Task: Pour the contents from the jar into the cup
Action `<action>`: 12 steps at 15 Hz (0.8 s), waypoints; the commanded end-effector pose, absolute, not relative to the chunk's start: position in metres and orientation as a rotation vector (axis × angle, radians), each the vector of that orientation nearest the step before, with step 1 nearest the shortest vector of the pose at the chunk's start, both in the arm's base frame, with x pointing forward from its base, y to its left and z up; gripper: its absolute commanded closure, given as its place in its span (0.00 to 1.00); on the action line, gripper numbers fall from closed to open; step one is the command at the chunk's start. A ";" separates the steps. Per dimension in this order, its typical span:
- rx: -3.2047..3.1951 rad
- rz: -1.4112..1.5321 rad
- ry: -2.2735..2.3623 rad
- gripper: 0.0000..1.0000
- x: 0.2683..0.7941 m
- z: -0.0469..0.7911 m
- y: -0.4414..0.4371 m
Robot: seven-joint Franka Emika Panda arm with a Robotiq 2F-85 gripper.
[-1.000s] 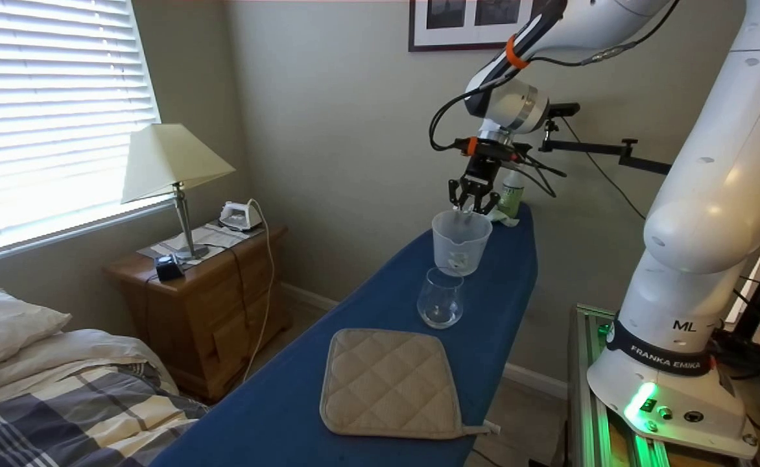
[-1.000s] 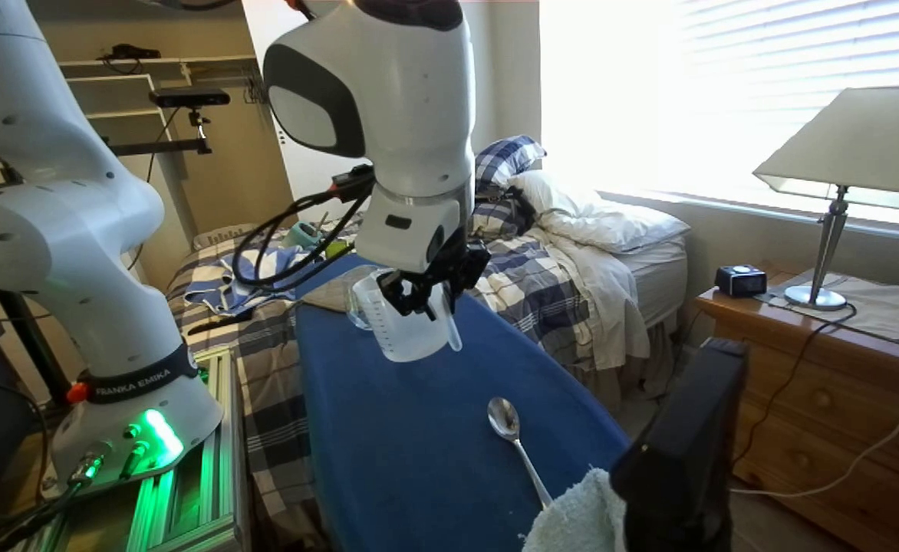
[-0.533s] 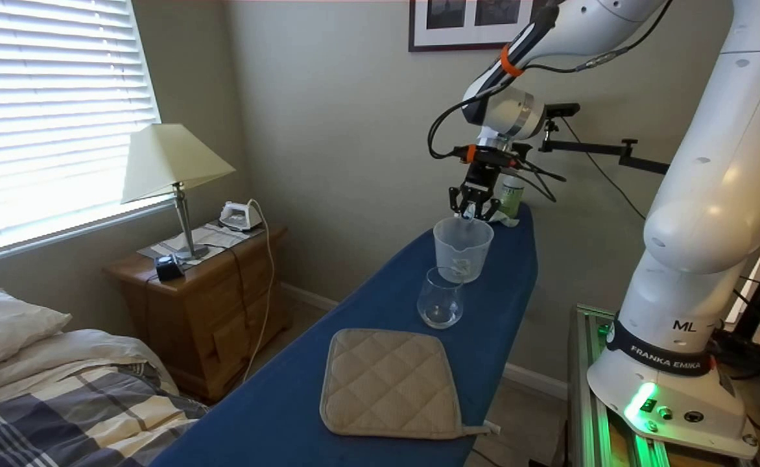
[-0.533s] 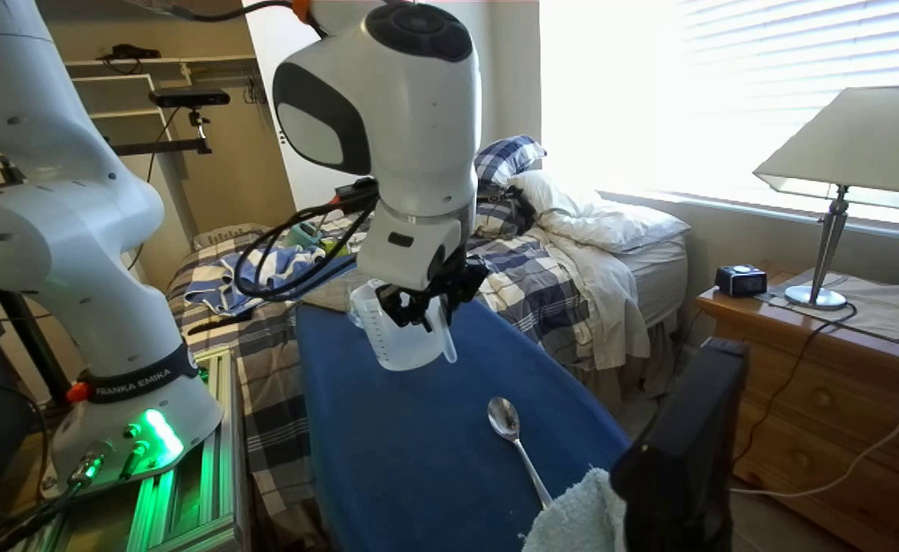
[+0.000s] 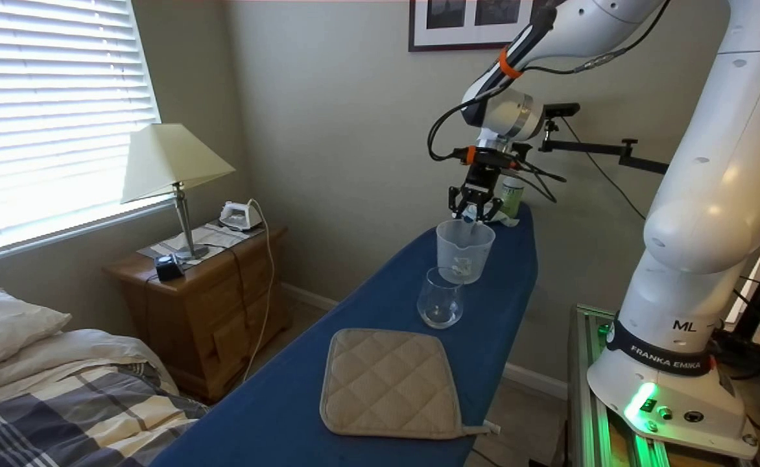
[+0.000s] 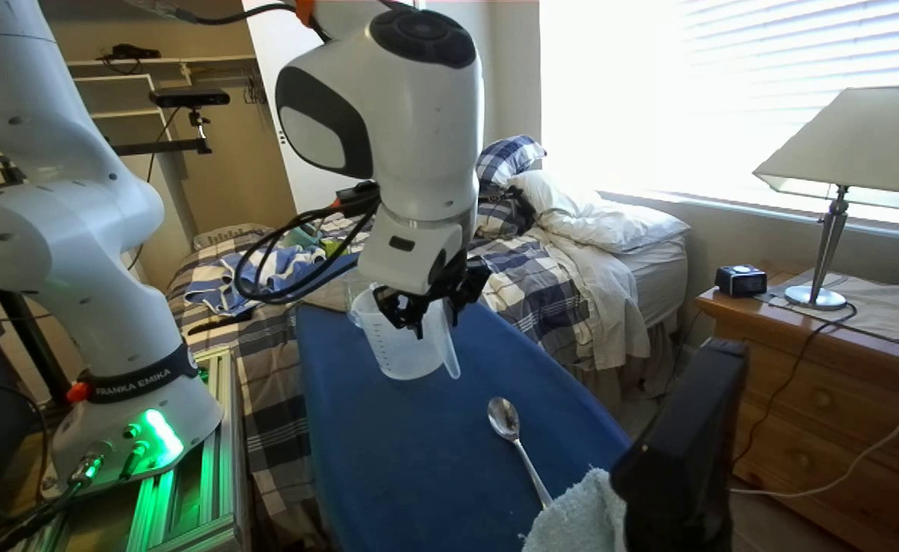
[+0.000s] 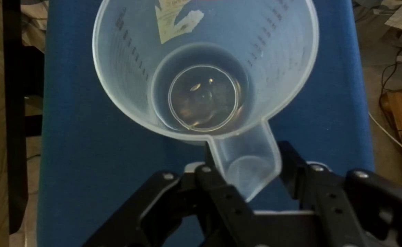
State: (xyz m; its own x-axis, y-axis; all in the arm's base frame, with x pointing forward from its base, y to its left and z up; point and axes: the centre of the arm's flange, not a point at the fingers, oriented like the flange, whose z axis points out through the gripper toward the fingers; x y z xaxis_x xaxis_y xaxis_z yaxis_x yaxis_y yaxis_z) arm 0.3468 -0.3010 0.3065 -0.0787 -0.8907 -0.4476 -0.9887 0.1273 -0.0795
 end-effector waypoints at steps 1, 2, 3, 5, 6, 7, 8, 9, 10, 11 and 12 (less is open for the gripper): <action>-1.835 0.349 2.038 0.20 0.352 0.316 -0.311; -1.846 0.344 2.035 0.12 0.354 0.319 -0.310; -1.861 0.336 2.032 0.06 0.357 0.325 -0.309; -1.910 0.317 2.025 0.00 0.364 0.338 -0.308; -1.938 0.305 2.019 0.00 0.369 0.344 -0.307; -1.957 0.302 2.013 0.00 0.372 0.349 -0.308; -1.973 0.306 2.006 0.00 0.374 0.350 -0.309; -1.982 0.317 2.004 0.00 0.374 0.348 -0.310; -1.989 0.331 2.001 0.00 0.372 0.346 -0.310; -1.996 0.338 1.999 0.00 0.371 0.345 -0.309; -2.008 0.345 1.995 0.00 0.372 0.347 -0.307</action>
State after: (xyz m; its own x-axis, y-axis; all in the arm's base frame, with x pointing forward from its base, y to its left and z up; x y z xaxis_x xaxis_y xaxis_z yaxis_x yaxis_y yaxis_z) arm 0.3708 -0.3075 0.3410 0.0090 -0.9296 -0.3684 -0.9974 0.0178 -0.0694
